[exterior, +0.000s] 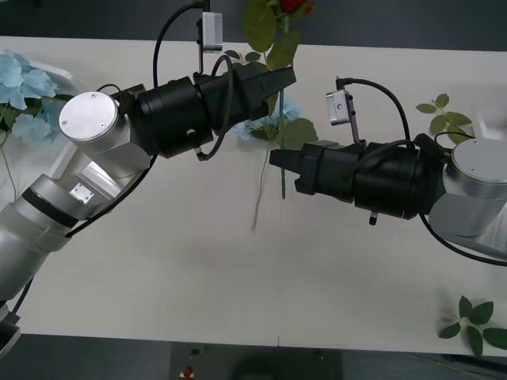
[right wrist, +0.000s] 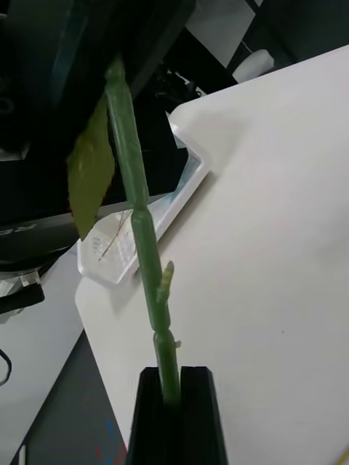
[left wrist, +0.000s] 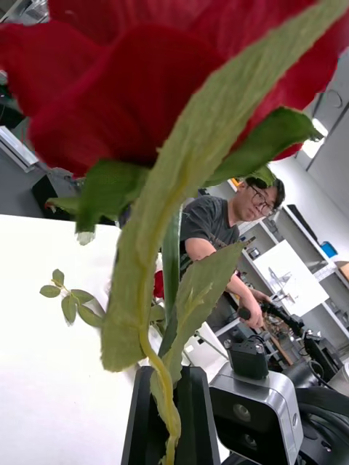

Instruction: Put the red flowers into the right box and the blue flowers into the left box

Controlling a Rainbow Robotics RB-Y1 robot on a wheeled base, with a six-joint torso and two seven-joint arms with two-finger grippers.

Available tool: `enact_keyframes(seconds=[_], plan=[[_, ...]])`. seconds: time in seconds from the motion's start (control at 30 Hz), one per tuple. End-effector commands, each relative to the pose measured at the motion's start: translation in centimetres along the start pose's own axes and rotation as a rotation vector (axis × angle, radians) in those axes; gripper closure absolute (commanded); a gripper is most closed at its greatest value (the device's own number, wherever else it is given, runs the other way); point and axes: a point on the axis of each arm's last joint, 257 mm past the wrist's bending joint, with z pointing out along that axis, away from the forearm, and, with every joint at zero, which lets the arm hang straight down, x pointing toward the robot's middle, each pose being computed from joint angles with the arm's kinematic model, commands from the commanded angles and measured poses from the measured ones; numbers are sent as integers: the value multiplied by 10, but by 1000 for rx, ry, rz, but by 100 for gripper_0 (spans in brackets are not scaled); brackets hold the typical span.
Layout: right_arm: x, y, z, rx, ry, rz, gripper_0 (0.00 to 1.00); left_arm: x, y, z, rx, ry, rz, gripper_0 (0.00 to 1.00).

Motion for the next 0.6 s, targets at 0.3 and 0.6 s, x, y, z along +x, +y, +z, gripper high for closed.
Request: enact_keyframes(seconds=[0.3, 0.6], plan=[[-25, 10, 5, -17, -28, -12, 100, -17, -25, 9, 48, -18, 78, 0], [-39, 5, -7, 0, -33, -9, 100, -17, -24, 9, 48, -20, 74, 0]])
